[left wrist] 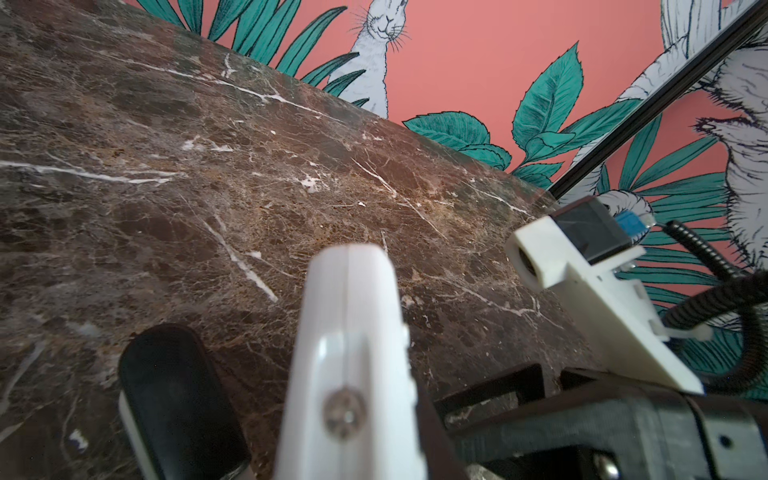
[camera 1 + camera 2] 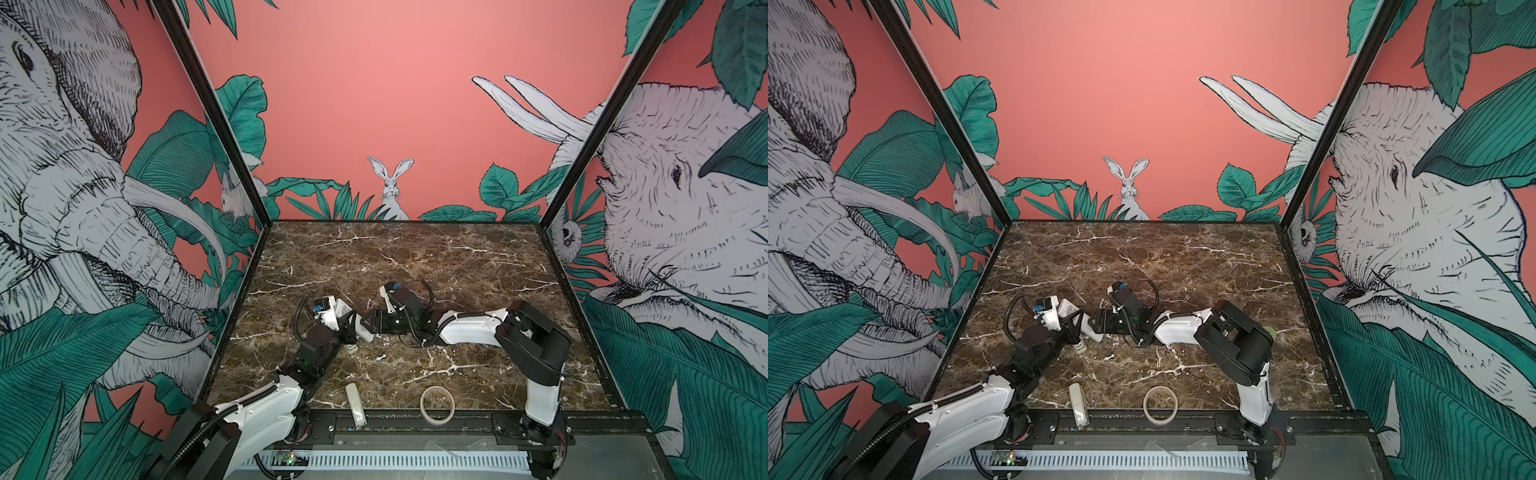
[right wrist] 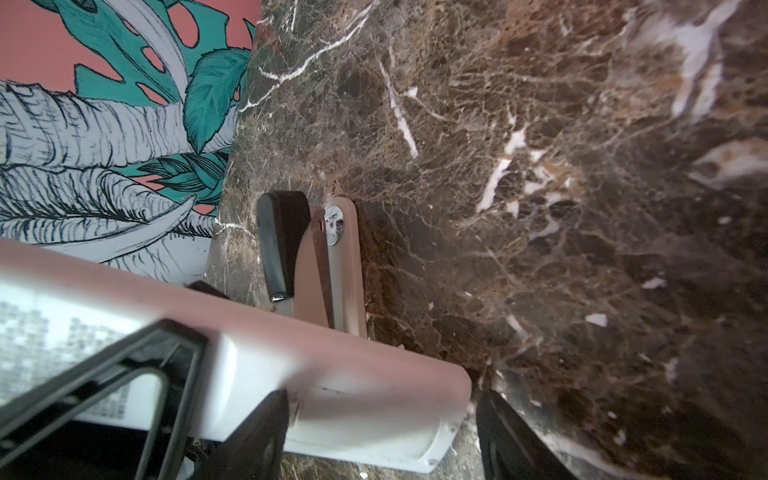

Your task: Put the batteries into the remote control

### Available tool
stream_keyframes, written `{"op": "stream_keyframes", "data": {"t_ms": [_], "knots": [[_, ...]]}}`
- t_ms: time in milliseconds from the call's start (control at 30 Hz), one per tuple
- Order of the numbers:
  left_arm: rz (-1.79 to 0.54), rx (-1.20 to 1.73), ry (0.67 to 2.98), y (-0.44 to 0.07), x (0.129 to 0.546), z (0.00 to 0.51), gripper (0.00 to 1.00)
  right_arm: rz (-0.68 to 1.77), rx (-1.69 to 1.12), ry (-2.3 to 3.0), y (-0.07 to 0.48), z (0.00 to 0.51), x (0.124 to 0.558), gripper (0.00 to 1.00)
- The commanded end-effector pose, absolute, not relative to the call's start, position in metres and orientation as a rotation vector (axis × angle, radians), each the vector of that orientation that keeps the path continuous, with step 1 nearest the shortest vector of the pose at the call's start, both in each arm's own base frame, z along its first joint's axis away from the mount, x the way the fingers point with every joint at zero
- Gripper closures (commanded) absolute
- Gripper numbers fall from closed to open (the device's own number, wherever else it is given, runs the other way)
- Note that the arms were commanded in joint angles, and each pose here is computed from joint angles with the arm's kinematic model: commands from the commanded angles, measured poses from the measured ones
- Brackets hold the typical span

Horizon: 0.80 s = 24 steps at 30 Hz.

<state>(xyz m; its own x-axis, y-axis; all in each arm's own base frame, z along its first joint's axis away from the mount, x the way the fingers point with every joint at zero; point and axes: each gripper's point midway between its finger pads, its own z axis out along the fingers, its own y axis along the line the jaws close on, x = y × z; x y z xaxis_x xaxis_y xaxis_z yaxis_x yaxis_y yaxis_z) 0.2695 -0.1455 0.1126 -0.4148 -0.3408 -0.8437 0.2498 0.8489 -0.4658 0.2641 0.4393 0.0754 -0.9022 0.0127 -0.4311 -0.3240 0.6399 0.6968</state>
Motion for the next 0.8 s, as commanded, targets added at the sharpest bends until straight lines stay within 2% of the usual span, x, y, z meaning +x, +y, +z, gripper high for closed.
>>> {"op": "stream_keyframes", "data": {"t_ms": [0, 167, 333, 533, 767], "knots": [[-0.605, 0.039, 2.073, -0.147, 0.246, 0.064, 1.00, 1.059, -0.210, 2.544, 0.435, 0.046, 0.266, 0.30], [-0.604, 0.050, 2.073, -0.148, 0.247, 0.065, 1.00, 0.934, -0.241, 2.601, 0.425, 0.034, 0.263, 0.31], [-0.600, 0.062, 2.069, -0.150, 0.248, 0.066, 1.00, 0.598, -0.414, 2.674, 0.409, 0.032, 0.259, 0.32], [-0.579, 0.075, 2.071, -0.150, 0.251, 0.066, 1.00, 0.464, -0.529, 2.687, 0.405, 0.040, 0.262, 0.32], [-0.561, 0.065, 2.071, -0.149, 0.256, 0.065, 1.00, 0.437, -0.577, 2.678, 0.402, 0.048, 0.262, 0.32]]}}
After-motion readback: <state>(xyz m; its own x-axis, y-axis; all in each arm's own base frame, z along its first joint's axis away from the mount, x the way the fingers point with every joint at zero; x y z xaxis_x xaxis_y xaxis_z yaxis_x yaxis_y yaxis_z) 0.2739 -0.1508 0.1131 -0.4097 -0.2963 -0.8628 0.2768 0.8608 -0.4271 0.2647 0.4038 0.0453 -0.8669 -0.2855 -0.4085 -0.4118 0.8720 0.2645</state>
